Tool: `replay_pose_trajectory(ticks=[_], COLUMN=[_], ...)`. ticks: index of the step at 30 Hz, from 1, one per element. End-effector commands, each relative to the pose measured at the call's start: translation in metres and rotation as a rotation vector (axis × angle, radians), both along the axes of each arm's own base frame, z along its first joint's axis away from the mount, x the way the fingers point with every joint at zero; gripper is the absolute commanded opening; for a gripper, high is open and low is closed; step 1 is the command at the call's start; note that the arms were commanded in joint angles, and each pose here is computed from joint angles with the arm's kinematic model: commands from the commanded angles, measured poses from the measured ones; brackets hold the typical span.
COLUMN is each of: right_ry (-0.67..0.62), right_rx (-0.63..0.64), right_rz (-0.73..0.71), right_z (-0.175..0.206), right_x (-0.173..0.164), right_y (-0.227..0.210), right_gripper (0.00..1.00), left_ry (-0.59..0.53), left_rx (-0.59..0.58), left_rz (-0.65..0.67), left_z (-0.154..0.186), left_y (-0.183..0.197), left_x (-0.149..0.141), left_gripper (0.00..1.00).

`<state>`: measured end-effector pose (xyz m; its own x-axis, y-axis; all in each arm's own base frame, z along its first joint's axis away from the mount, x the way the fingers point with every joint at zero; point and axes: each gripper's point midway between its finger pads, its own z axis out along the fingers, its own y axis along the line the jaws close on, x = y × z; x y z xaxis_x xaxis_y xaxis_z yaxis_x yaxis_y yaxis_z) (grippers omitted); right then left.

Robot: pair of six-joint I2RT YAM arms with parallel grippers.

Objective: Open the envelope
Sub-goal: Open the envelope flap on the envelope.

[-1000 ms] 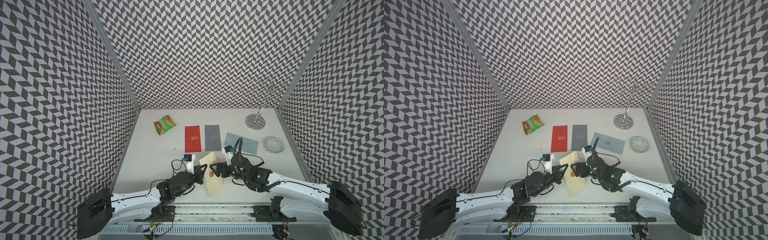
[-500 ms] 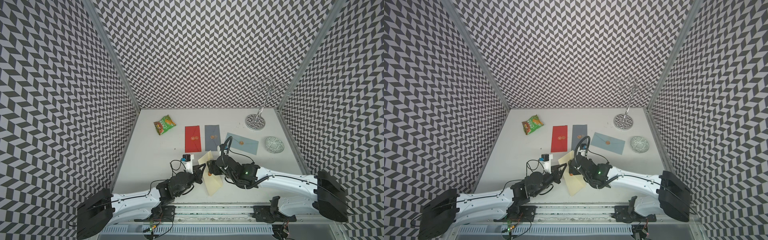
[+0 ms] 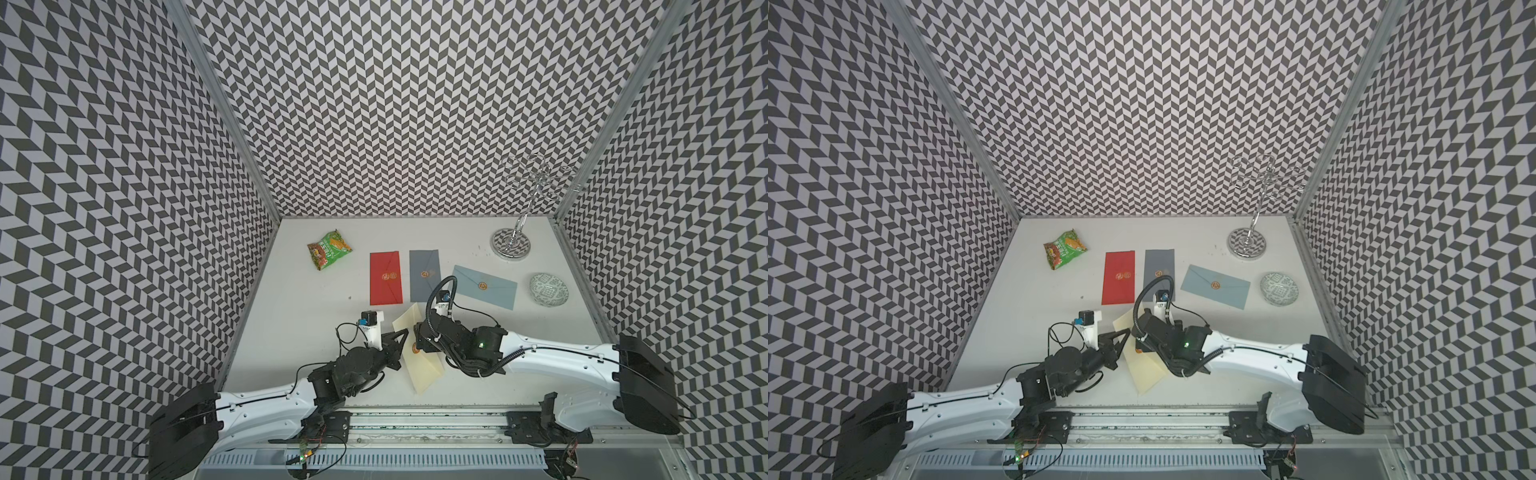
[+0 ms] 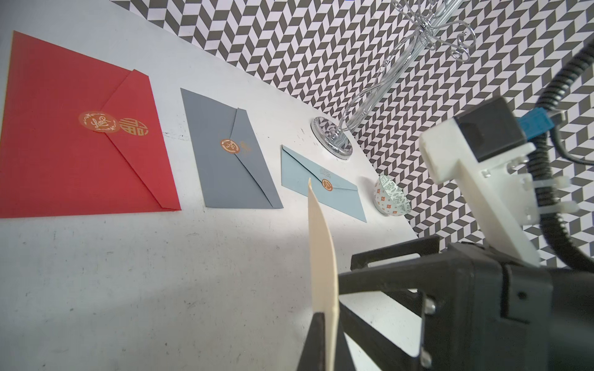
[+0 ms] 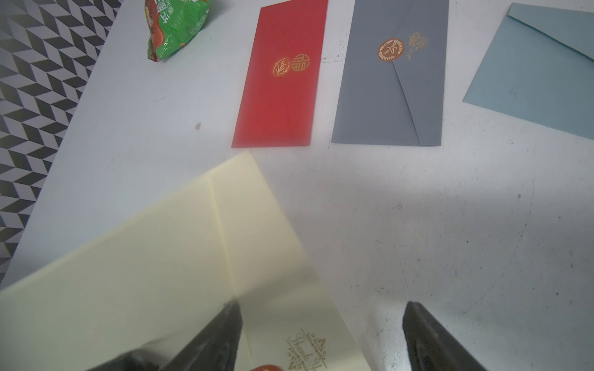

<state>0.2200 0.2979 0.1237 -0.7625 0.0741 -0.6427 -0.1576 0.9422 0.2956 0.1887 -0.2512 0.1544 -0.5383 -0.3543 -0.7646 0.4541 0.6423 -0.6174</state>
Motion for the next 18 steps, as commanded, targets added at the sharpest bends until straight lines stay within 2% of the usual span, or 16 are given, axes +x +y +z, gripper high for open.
replay_pose_trajectory(ticks=[1,18], right_ry=[-0.024,-0.064], right_rx=[0.001,-0.003], right_rz=[-0.033,-0.095], right_z=[0.008,0.032], right_x=[0.002,0.0], right_y=[-0.007,-0.023], right_gripper=[0.8,0.8], left_ry=[-0.061,-0.137], left_rx=[-0.107,-0.151], left_rz=[-0.063,-0.138], left_z=[0.033,0.058], left_y=[-0.01,-0.015], left_x=[-0.007,-0.018], left_gripper=[0.0,0.0])
